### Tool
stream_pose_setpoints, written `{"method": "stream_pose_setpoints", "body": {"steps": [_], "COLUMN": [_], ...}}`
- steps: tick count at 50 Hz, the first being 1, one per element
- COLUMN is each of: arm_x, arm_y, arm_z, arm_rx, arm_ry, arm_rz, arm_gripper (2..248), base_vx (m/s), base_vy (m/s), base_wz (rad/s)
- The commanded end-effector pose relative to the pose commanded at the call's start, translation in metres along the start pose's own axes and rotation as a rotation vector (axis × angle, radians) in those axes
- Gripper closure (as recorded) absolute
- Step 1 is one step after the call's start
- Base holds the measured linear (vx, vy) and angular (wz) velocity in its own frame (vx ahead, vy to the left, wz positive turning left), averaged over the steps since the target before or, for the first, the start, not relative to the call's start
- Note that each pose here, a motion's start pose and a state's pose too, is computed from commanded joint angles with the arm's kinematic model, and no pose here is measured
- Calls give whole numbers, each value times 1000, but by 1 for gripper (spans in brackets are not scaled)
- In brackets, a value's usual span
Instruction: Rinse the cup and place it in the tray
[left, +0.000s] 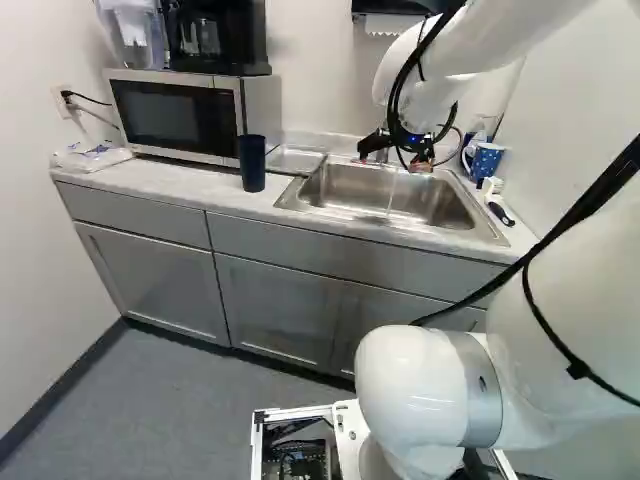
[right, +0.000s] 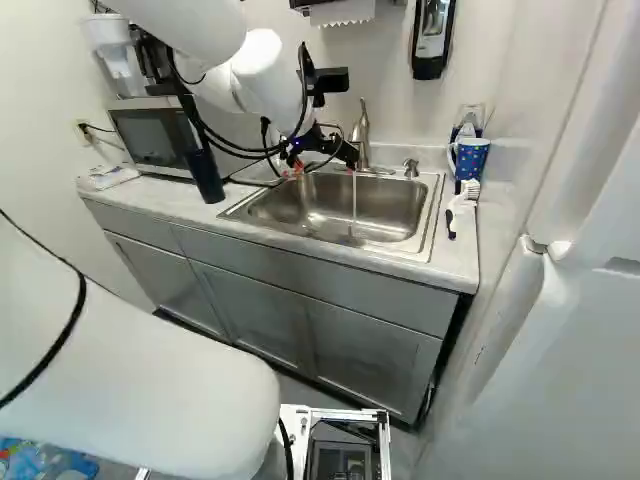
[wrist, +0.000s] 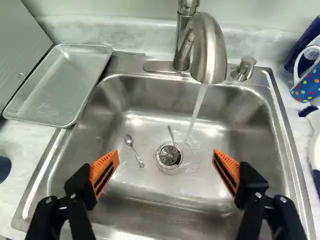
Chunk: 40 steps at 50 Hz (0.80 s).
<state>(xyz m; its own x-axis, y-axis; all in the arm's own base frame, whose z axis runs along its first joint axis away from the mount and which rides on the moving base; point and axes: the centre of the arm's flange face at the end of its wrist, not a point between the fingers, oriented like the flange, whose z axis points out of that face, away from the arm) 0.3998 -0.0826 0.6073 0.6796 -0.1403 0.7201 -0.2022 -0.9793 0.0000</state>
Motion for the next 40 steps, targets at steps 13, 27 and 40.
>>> {"method": "stream_pose_setpoints", "body": {"steps": [13,27,40], "arm_x": [0,0,-2], "arm_y": [-1,-17,-37], "arm_z": [0,0,-2], "arm_rx": [2,31,66], "arm_ry": [0,0,0], "arm_rz": [-2,-30,-63], "arm_gripper": [3,3,3], "base_vx": [0,0,0], "base_vy": [0,0,0], "base_wz": [0,0,0]}}
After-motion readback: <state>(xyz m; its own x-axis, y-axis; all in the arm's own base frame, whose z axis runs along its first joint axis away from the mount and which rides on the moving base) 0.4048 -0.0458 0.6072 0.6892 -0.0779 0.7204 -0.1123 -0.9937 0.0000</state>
